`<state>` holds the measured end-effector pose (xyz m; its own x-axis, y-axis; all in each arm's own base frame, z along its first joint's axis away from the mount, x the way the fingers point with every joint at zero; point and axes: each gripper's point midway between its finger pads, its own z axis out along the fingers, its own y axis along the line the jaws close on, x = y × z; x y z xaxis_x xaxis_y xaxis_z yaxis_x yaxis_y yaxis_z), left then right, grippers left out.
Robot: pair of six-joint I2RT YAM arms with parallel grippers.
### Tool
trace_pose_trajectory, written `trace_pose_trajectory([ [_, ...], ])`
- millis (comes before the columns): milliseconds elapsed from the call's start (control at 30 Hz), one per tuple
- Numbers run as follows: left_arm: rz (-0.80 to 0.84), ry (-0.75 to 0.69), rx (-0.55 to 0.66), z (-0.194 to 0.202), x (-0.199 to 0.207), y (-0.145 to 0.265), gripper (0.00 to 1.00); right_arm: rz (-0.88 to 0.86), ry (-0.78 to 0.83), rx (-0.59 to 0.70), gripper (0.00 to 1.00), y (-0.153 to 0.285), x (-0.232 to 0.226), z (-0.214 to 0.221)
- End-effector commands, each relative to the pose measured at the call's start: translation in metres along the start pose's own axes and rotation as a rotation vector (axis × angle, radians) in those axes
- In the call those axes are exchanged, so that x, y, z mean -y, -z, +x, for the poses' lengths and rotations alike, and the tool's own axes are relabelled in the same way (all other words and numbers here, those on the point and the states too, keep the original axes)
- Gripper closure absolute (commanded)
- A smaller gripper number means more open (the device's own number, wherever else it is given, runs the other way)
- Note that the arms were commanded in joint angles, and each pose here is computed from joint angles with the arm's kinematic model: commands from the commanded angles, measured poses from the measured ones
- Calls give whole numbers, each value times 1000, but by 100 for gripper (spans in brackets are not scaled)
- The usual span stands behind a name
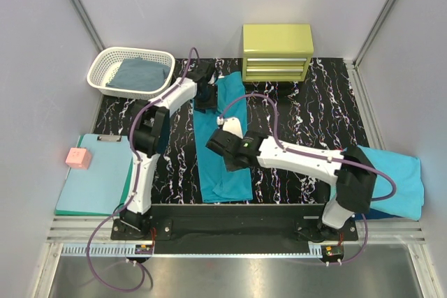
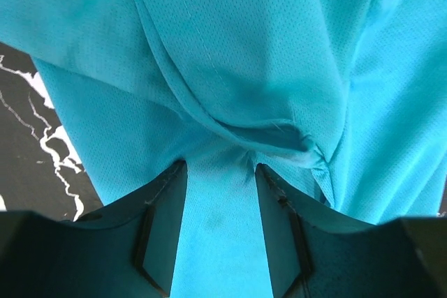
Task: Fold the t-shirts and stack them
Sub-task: Fold the tshirt
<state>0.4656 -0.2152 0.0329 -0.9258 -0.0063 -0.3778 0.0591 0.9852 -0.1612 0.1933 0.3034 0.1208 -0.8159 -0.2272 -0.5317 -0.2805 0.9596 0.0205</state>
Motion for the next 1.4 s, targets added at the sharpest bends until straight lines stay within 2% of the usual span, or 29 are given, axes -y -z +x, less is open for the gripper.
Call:
trace_pose_trajectory([
  [0,40,20,85,-17,9,47,51,21,19,-17,69,-20,-3,6],
  [67,41,4,111,-10,13,67,51,0,-12,7,67,-12,-1,2],
  [133,6,-14,96,14,5,69,50,7,-31,10,66,-8,8,9],
  [167,14,-29,140,15,10,89,50,16,-38,12,65,-8,12,11],
  [200,-11,-25,119,35,2,85,49,43,-37,16,64,-9,20,17],
  [267,-27,-29,135,63,-4,102,35,55,-81,52,64,-1,31,14],
  [300,-24,0,157,70,-3,107,9,86,-90,78,64,-1,40,14],
  [333,-15,11,170,79,-2,113,1,83,-125,115,62,7,45,8],
  [467,62,26,198,136,10,139,1,101,-171,150,61,11,58,3],
  [667,133,-4,180,196,36,150,1,95,-174,48,61,-8,50,27],
  [833,152,8,175,225,42,154,1,75,-208,-6,62,-20,48,49],
  [1067,139,29,128,270,28,149,1,58,-248,-58,63,-28,50,75],
  [1233,86,7,113,274,22,139,4,33,-203,-42,63,-26,46,68],
  [1367,7,-37,164,251,23,138,3,15,-144,6,61,-26,31,43],
])
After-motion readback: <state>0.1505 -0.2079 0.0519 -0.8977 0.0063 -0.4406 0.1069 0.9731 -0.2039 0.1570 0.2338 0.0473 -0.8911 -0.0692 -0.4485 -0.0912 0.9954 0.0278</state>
